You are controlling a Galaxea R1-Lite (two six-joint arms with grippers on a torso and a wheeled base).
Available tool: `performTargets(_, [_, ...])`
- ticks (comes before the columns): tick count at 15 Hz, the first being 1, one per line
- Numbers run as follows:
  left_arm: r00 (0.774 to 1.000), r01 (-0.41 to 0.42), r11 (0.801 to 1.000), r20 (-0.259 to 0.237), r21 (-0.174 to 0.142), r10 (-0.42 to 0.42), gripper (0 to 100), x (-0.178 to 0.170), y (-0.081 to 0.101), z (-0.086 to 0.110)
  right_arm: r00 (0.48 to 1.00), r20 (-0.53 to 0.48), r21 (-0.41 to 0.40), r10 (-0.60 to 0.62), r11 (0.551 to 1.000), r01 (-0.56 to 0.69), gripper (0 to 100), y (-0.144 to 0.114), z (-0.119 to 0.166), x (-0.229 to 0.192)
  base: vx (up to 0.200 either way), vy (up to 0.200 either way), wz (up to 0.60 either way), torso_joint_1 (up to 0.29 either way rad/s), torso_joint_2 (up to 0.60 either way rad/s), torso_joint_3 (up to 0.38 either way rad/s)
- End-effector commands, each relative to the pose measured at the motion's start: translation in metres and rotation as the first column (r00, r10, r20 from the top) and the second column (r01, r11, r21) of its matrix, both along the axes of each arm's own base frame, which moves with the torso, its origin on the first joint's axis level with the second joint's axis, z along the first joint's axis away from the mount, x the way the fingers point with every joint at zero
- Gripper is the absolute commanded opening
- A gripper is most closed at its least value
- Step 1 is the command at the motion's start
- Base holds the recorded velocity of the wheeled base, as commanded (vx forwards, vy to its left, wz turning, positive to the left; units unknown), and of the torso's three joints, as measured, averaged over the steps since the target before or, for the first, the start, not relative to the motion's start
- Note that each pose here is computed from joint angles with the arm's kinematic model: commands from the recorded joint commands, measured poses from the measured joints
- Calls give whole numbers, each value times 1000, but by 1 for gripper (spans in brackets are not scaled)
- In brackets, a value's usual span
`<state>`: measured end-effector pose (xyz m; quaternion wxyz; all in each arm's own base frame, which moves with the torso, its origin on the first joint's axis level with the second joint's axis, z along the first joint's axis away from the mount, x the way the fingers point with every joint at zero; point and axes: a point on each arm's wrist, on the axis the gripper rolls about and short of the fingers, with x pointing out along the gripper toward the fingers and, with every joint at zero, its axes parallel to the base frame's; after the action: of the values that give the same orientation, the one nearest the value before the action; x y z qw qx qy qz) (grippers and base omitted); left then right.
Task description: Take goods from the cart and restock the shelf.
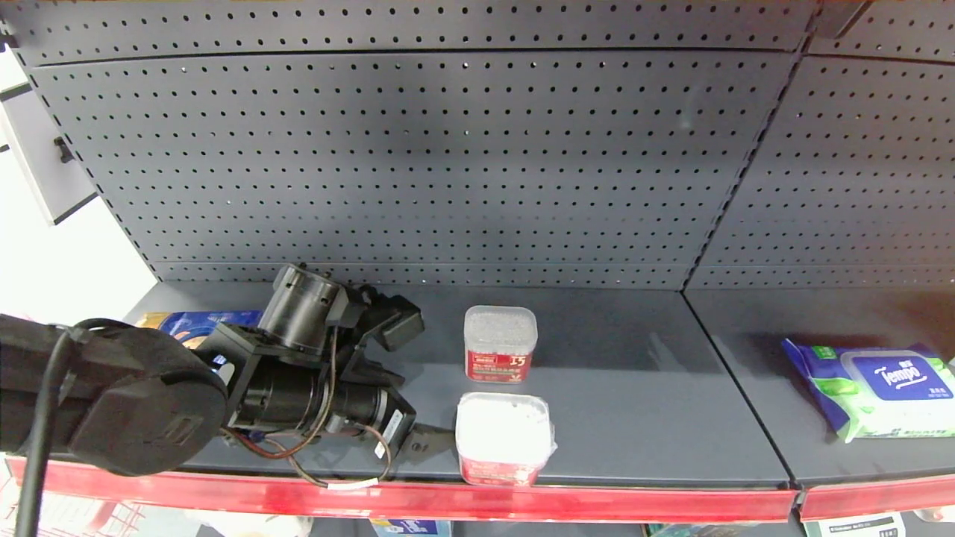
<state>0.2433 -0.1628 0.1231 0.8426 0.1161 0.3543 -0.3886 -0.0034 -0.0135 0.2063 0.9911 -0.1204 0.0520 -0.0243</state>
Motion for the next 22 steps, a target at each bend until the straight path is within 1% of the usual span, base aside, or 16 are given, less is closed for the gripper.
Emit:
performTargets(1, [999, -39, 999, 16, -11, 39, 100, -11, 20, 9, 1000, -7, -3, 2, 1000, -2, 100, 0, -1, 1, 0, 0, 0, 0, 0, 0])
performTargets(2, [997, -71, 997, 34, -22, 72, 100, -24, 37, 16, 1000, -9, -3, 2, 1000, -2, 100, 0, -2, 1, 0, 0, 0, 0, 0, 0])
performTargets(3, [990, -112, 992, 80, -53, 116, 100, -42, 58, 29, 1000, -18, -7, 2, 1000, -2, 100, 1, -4, 1, 0, 0, 0, 0, 0, 0])
performTargets(6, [932, -245, 952, 228, -183, 283, 100, -119, 119, 79, 999, -37, 9, 3, 1000, -3, 100, 1, -8, 1, 0, 0, 0, 0, 0, 0])
performTargets(8, [920, -280, 924, 204, -260, 336, 100, -200, 144, 90, 995, -98, -7, 0, 1000, -1, 100, -3, -16, -6, 0, 0, 0, 0, 0, 0])
performTargets(10, [905, -328, 908, 189, -262, 382, 100, -265, 163, 70, 992, -124, -18, -8, 1000, 5, 100, -5, -24, -11, 0, 0, 0, 0, 0, 0])
performTargets(11, [893, -347, 902, 202, -258, 401, 100, -275, 166, 64, 993, -120, -15, -18, 1000, 16, 100, -6, -26, -12, 0, 0, 0, 0, 0, 0])
performTargets(12, [831, -436, 867, 262, -242, 491, 100, -301, 176, 45, 982, -110, -12, -151, 988, 151, 100, -4, -23, -17, 0, 0, 0, 0, 0, 0])
performTargets(13, [804, -472, 850, 281, -235, 524, 100, -309, 180, 39, 964, -111, -6, -240, 971, 241, 100, -2, -18, -17, 0, 0, 0, 0, 0, 0])
performTargets(14, [769, -533, 819, 282, -212, 573, 100, -319, 183, 30, 921, -139, 24, -364, 929, 370, 100, 1, -20, -14, 0, 0, 0, 0, 0, 0])
performTargets(16, [725, -602, 767, 251, -221, 641, 100, -320, 183, 24, 914, -171, 36, -367, 925, 379, 100, 2, -33, -14, 0, 0, 0, 0, 0, 0])
performTargets(17, [626, -697, 654, 195, -295, 755, 100, -315, 177, 29, 962, -155, 81, -226, 967, 241, 100, 3, -57, -25, 0, 0, 0, 0, 0, 0])
performTargets(18, [555, -758, 580, 173, -298, 814, 100, -315, 173, 26, 974, -146, 100, -176, 976, 191, 100, 4, -69, -30, 0, 0, 0, 0, 0, 0])
performTargets(19, [504, -805, 528, 158, -270, 849, 100, -316, 168, 15, 971, -153, 99, -182, 975, 198, 100, 4, -84, -32, 0, 0, 0, 0, 0, 0])
performTargets(20, [471, -826, 497, 159, -267, 868, 100, -319, 165, 8, 967, -160, 96, -197, 972, 214, 100, 4, -91, -32, 0, 0, 0, 0, 0, 0])
performTargets(22, [476, -823, 502, 157, -266, 865, 100, -318, 165, 2, 879, -259, 66, -402, 900, 431, 100, 11, -97, -24, 0, 0, 0, 0, 0, 0])
